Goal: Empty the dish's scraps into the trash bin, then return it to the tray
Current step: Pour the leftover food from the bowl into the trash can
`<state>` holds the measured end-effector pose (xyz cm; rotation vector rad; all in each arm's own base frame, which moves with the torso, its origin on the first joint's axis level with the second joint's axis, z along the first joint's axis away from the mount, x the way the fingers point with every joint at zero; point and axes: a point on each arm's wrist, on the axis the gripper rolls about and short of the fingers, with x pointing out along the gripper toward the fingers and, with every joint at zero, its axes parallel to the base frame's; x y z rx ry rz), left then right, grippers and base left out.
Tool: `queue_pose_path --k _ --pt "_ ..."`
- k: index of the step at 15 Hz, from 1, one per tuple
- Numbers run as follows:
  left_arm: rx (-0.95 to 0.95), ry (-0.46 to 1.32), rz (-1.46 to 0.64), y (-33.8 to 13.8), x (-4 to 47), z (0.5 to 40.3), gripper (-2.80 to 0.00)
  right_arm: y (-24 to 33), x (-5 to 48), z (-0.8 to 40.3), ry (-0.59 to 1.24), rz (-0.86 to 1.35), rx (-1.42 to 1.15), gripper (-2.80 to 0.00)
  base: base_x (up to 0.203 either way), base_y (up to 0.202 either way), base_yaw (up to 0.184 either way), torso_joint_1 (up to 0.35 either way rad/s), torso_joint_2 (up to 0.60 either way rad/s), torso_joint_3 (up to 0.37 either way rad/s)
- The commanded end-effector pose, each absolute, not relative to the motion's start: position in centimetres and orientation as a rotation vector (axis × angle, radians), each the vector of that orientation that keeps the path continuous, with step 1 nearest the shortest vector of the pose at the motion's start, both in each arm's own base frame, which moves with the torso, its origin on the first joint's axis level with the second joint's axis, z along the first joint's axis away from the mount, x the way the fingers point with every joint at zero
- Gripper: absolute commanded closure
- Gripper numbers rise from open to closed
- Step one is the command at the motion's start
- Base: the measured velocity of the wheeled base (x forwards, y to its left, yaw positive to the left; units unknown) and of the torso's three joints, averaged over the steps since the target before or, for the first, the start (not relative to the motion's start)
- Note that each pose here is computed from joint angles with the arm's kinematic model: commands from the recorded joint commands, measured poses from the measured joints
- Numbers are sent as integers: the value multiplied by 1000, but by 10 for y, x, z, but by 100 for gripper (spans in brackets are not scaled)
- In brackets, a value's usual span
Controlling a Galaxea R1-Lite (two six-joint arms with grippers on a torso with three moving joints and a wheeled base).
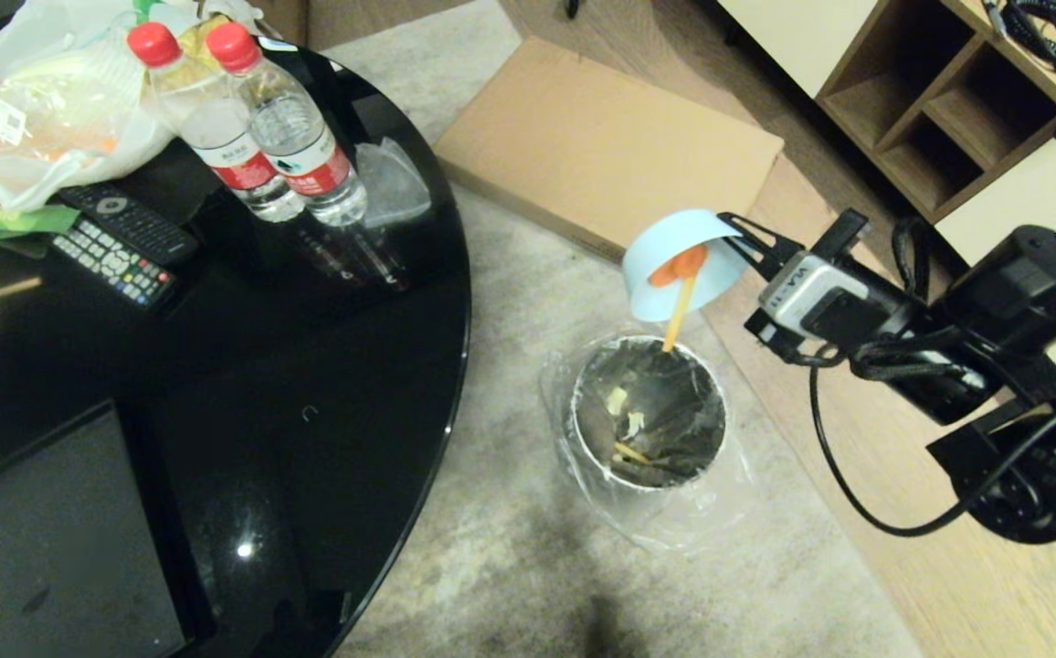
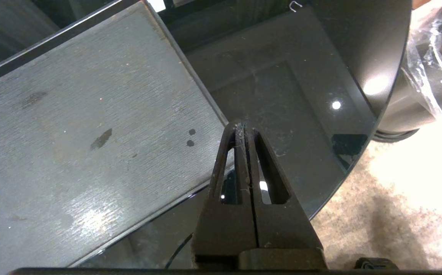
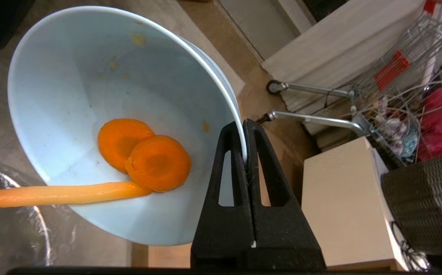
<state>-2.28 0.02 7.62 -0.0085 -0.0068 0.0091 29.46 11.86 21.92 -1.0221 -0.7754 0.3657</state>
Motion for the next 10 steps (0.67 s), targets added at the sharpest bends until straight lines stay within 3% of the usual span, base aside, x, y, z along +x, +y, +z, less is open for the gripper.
queue_pose_path --k 1,10 --pt "-9 -8 9 0 -23 76 0 117 290 225 -809 348 -1030 0 0 0 0 0 0 0" --pt "-9 -8 8 0 -23 76 0 119 268 240 -907 352 -1037 0 0 0 0 0 0 0"
